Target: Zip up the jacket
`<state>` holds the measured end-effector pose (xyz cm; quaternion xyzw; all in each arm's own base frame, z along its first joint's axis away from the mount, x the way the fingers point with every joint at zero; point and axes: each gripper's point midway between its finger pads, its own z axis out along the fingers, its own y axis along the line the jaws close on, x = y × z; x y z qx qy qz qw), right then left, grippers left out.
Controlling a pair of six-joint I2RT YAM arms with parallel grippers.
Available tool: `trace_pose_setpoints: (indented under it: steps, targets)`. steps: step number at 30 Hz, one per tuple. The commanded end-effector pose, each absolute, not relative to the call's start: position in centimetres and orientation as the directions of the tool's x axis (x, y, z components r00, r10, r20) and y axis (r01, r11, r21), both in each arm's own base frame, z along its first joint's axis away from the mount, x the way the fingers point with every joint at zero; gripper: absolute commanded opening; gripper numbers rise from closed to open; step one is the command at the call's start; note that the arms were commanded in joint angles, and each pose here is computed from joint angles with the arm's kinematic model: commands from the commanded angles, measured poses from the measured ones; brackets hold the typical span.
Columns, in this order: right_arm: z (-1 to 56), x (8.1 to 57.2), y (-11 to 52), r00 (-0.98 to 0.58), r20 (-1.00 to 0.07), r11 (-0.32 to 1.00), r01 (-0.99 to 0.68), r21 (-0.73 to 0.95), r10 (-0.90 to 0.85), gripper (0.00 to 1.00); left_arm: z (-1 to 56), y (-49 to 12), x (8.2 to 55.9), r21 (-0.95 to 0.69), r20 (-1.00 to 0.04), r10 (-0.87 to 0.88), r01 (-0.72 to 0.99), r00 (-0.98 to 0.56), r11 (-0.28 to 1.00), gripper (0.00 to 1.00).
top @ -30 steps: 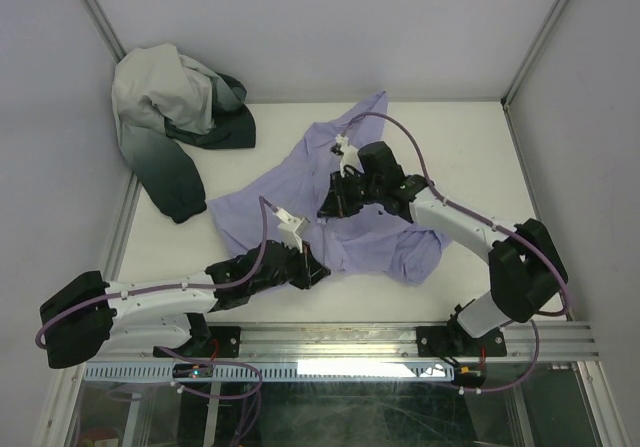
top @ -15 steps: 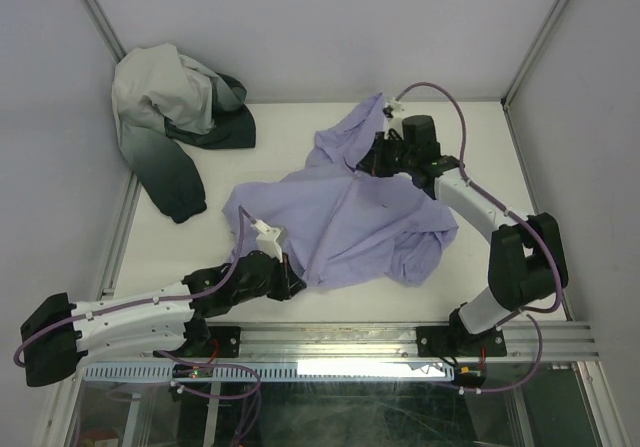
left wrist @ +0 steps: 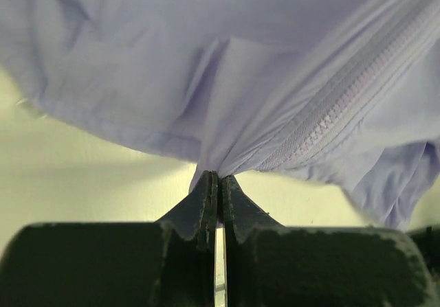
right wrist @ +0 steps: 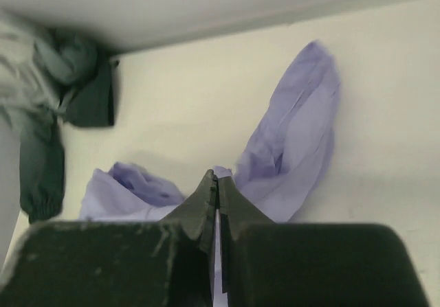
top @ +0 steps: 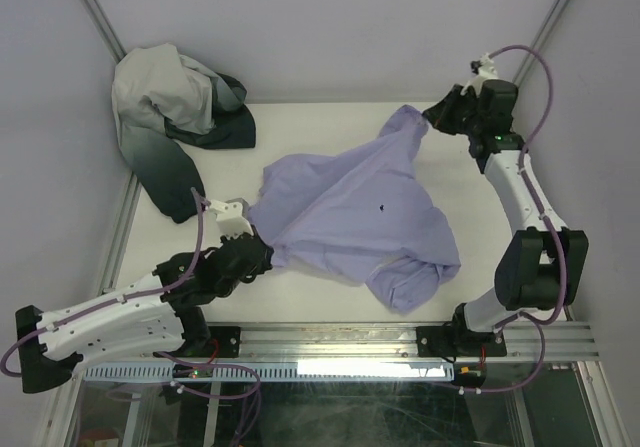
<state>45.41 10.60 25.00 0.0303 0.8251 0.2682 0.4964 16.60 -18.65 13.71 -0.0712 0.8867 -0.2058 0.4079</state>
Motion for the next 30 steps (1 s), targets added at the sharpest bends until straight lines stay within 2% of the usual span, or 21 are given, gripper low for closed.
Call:
trace_pose_setpoints:
  steps: [1,6,9,14,19,21,23,27,30]
  targets:
    - [33.6,47.1,3.3,-0.272,-0.871,0.876,-0.15,0.458,0.409,0.0,18.0,-13.0,18.8,-0.269,-0.816,-0.273,-0.085,-0.509,0.959,0.0]
    - [36.8,46.4,-4.0,-0.181,-0.854,0.864,-0.04,0.501,0.487,0.0,22.7,-10.5,19.9,-0.269,-0.866,-0.301,-0.135,-0.4,0.954,0.0]
    - [37.8,45.3,-6.0,-0.152,-0.856,0.865,-0.021,0.502,0.493,0.0,24.1,-10.0,20.2,-0.279,-0.88,-0.309,-0.134,-0.362,0.951,0.0]
    - [39.0,43.0,-3.6,-0.197,-0.851,0.841,-0.158,0.518,0.487,0.0,24.8,-12.5,20.9,-0.334,-0.876,-0.33,-0.051,-0.352,0.941,0.0]
    - [35.6,38.9,-0.8,-0.29,-0.815,0.801,-0.201,0.564,0.502,0.0,22.4,-16.8,21.1,-0.426,-0.837,-0.366,0.064,-0.406,0.902,0.0]
    - [33.0,37.1,-0.2,-0.323,-0.803,0.802,-0.176,0.571,0.5,0.13,21.9,-18.1,20.8,-0.469,-0.816,-0.384,0.106,-0.433,0.877,0.02]
    - [31.7,35.6,0.1,-0.334,-0.801,0.809,-0.156,0.567,0.497,0.24,21.8,-18.7,20.4,-0.491,-0.804,-0.387,0.137,-0.452,0.86,0.11]
    - [31.2,32.5,0.2,-0.31,-0.82,0.839,-0.111,0.533,0.481,0.46,24.3,-18.4,19.8,-0.509,-0.815,-0.394,0.2,-0.424,0.837,0.35]
    - [32.2,30.6,0.0,-0.253,-0.858,0.873,-0.088,0.48,0.446,0.58,26.8,-17.2,19.5,-0.51,-0.833,-0.407,0.234,-0.375,0.827,0.51]
